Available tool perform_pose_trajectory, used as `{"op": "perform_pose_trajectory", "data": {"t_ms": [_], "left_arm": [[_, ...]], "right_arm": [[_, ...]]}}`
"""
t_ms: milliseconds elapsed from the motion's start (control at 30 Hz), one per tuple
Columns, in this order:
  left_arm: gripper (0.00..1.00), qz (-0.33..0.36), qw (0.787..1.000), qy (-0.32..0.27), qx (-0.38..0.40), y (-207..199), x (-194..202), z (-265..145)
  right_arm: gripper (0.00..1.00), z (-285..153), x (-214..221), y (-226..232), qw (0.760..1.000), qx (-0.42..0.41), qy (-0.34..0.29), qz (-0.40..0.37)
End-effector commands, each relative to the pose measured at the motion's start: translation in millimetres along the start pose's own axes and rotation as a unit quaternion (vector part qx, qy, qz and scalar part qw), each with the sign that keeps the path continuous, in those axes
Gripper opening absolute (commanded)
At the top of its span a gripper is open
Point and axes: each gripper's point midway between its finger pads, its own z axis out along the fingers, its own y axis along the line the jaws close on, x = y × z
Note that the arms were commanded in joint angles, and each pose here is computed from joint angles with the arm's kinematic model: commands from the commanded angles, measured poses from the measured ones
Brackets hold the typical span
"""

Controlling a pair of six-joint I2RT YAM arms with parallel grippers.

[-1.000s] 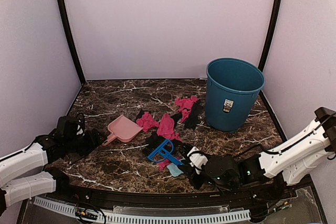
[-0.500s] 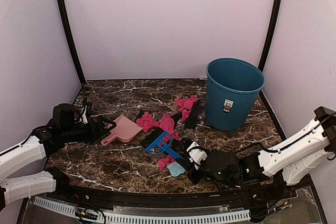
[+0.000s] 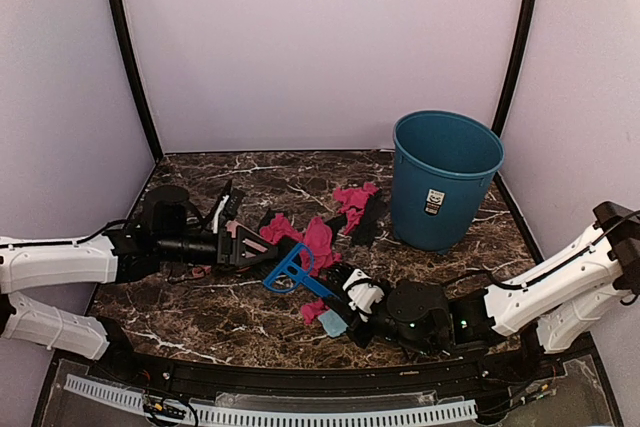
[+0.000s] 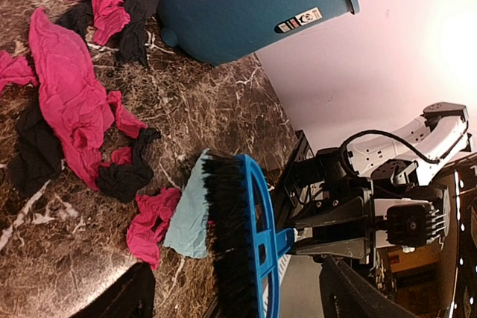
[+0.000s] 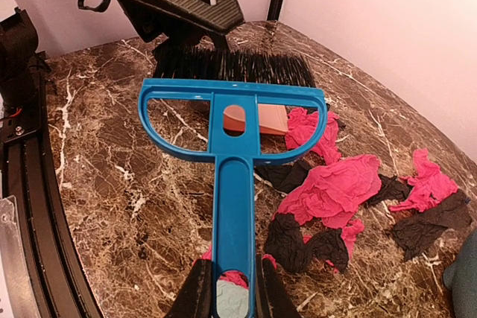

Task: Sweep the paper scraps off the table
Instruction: Pass from the right arm to the left, then pass from the left arm to the right

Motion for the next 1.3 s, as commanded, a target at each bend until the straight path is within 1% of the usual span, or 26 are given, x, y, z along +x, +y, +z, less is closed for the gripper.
{"op": "perform_pose_trajectory", "data": {"t_ms": [0,33,133,167,200,233,267,300,333,367,400,500,533,567,600,633,667,700,733,833,933,1067,1267], "left_arm": [[0.77,0.034,0.998,0.010,0.058,-33,-5,7],[0.72,0.035,0.997,0.018,0.062,-35,-2,10],[0.64,0.041,0.996,0.029,0.070,-40,2,16],[0.59,0.039,0.996,0.036,0.071,-40,5,19],[0.56,0.040,0.996,0.038,0.071,-41,5,20],[0.50,0.039,0.996,0.041,0.072,-41,6,22],[0.42,0.036,0.996,0.041,0.071,-40,6,23],[0.37,0.033,0.996,0.041,0.070,-39,5,25],[0.27,0.030,0.996,0.040,0.068,-38,5,26],[0.22,0.029,0.996,0.037,0.069,-39,3,26],[0.13,0.028,0.997,0.036,0.069,-39,3,27],[0.02,0.026,0.997,0.030,0.068,-40,-1,28],[0.01,0.026,0.997,0.026,0.066,-40,-3,28],[0.00,0.026,0.997,0.023,0.065,-40,-4,27],[0.00,0.027,0.997,0.019,0.065,-41,-6,27],[0.00,0.030,0.997,0.014,0.063,-42,-8,26],[0.00,0.033,0.997,0.011,0.063,-43,-9,25],[0.00,0.036,0.997,0.007,0.061,-43,-11,25],[0.00,0.040,0.997,0.004,0.061,-44,-12,24],[0.00,0.061,0.996,-0.009,0.065,-51,-17,18],[0.00,0.083,0.993,-0.022,0.079,-60,-20,13],[0.00,0.115,0.987,-0.039,0.103,-73,-23,5],[0.00,0.156,0.975,-0.052,0.149,-96,-27,1]], "right_arm": [[0.00,2,-27,1,0.999,-0.002,-0.037,0.005],[0.00,2,-27,0,0.999,-0.001,-0.037,0.004],[0.00,2,-30,0,0.999,0.000,-0.042,0.003],[0.00,2,-30,0,0.999,0.001,-0.043,0.002],[0.00,2,-31,-1,0.999,0.002,-0.044,0.003],[0.00,2,-32,-1,0.999,0.003,-0.046,0.003],[0.00,1,-31,-2,0.999,0.004,-0.046,0.002],[0.00,1,-31,-3,0.999,0.006,-0.047,0.003],[0.00,0,-31,-3,0.999,0.007,-0.049,0.004],[0.00,0,-30,-4,0.999,0.009,-0.049,0.005],[0.00,0,-30,-5,0.999,0.011,-0.050,0.006],[0.00,-2,-29,-8,0.998,0.017,-0.051,0.012],[0.00,-2,-28,-9,0.998,0.019,-0.050,0.015],[0.08,-2,-28,-11,0.998,0.021,-0.047,0.018],[0.19,-1,-27,-12,0.998,0.020,-0.045,0.024],[0.34,-2,-27,-13,0.998,0.018,-0.045,0.030],[0.50,-3,-27,-14,0.998,0.017,-0.044,0.039],[0.60,-5,-26,-16,0.998,0.013,-0.044,0.047],[0.65,-7,-27,-16,0.997,0.005,-0.045,0.055],[0.71,-20,-35,-13,0.994,-0.037,-0.055,0.090],[0.77,-37,-49,-14,0.983,-0.083,-0.076,0.145],[0.83,-67,-70,-20,0.951,-0.172,-0.118,0.229],[0.84,-91,-91,-27,0.908,-0.242,-0.142,0.311]]}}
